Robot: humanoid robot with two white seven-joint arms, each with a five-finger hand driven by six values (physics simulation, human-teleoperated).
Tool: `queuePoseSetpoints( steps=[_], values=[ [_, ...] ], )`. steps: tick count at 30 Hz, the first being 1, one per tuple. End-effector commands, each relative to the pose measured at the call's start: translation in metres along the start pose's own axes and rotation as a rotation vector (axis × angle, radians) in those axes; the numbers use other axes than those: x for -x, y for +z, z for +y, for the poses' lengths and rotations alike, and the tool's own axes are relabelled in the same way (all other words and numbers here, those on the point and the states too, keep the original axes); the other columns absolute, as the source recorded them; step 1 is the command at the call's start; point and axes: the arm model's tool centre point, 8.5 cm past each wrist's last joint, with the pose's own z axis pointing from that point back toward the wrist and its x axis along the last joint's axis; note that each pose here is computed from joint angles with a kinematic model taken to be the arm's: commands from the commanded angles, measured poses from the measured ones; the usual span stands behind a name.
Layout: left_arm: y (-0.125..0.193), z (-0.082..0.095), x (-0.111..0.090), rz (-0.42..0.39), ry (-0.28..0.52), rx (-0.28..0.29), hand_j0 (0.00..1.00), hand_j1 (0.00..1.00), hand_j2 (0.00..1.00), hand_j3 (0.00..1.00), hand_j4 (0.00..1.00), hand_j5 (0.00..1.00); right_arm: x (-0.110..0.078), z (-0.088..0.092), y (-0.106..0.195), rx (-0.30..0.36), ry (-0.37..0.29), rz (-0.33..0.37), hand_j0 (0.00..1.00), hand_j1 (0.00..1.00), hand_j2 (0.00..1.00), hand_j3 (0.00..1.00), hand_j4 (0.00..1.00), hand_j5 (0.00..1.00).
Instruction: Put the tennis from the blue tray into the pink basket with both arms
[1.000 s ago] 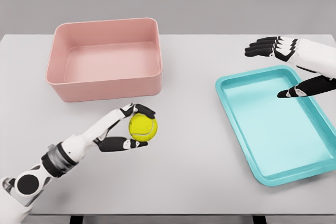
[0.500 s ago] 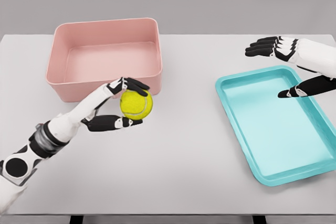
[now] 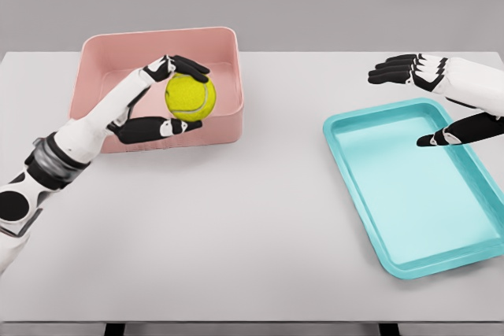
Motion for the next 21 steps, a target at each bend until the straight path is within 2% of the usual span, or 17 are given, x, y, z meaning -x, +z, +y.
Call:
queuePoseSetpoints(
  steps=[1, 6, 9, 11, 14, 16, 21],
  values=[
    [-0.002, 0.004, 0.005, 0.051, 0.002, -0.008, 0.48, 0.48, 0.48, 0.48, 0.48, 0.48, 0.0, -0.001, 0.0, 0.005, -0.007, -0.001, 1.0, 1.0, 1.0, 1.0, 1.0, 1.0],
    [-0.011, 0.017, 0.01, 0.115, -0.019, -0.015, 0.48, 0.48, 0.48, 0.48, 0.48, 0.48, 0.0, -0.001, 0.0, 0.005, -0.007, -0.001, 1.0, 1.0, 1.0, 1.0, 1.0, 1.0],
    [-0.016, 0.026, 0.018, 0.192, -0.029, -0.024, 0.48, 0.48, 0.48, 0.48, 0.48, 0.48, 0.0, -0.001, 0.0, 0.005, -0.007, -0.001, 1.0, 1.0, 1.0, 1.0, 1.0, 1.0],
    [-0.018, 0.034, 0.027, 0.247, -0.036, -0.032, 0.48, 0.48, 0.48, 0.48, 0.48, 0.48, 0.0, -0.001, 0.0, 0.005, -0.007, -0.001, 1.0, 1.0, 1.0, 1.0, 1.0, 1.0],
    [-0.016, 0.038, 0.037, 0.306, -0.034, -0.04, 0.48, 0.48, 0.48, 0.48, 0.48, 0.48, 0.0, -0.001, 0.0, 0.007, -0.007, -0.003, 1.0, 1.0, 1.0, 1.0, 1.0, 1.0],
    [-0.013, 0.04, 0.051, 0.373, -0.026, -0.043, 0.48, 0.48, 0.48, 0.48, 0.48, 0.48, 0.0, -0.001, 0.001, 0.006, -0.009, -0.002, 1.0, 1.0, 1.0, 1.0, 1.0, 1.0],
    [-0.012, 0.041, 0.073, 0.437, -0.025, -0.033, 0.48, 0.48, 0.48, 0.48, 0.48, 0.48, 0.0, 0.0, 0.003, -0.004, -0.011, 0.005, 1.0, 1.0, 1.0, 1.0, 1.0, 1.0]
  ],
)
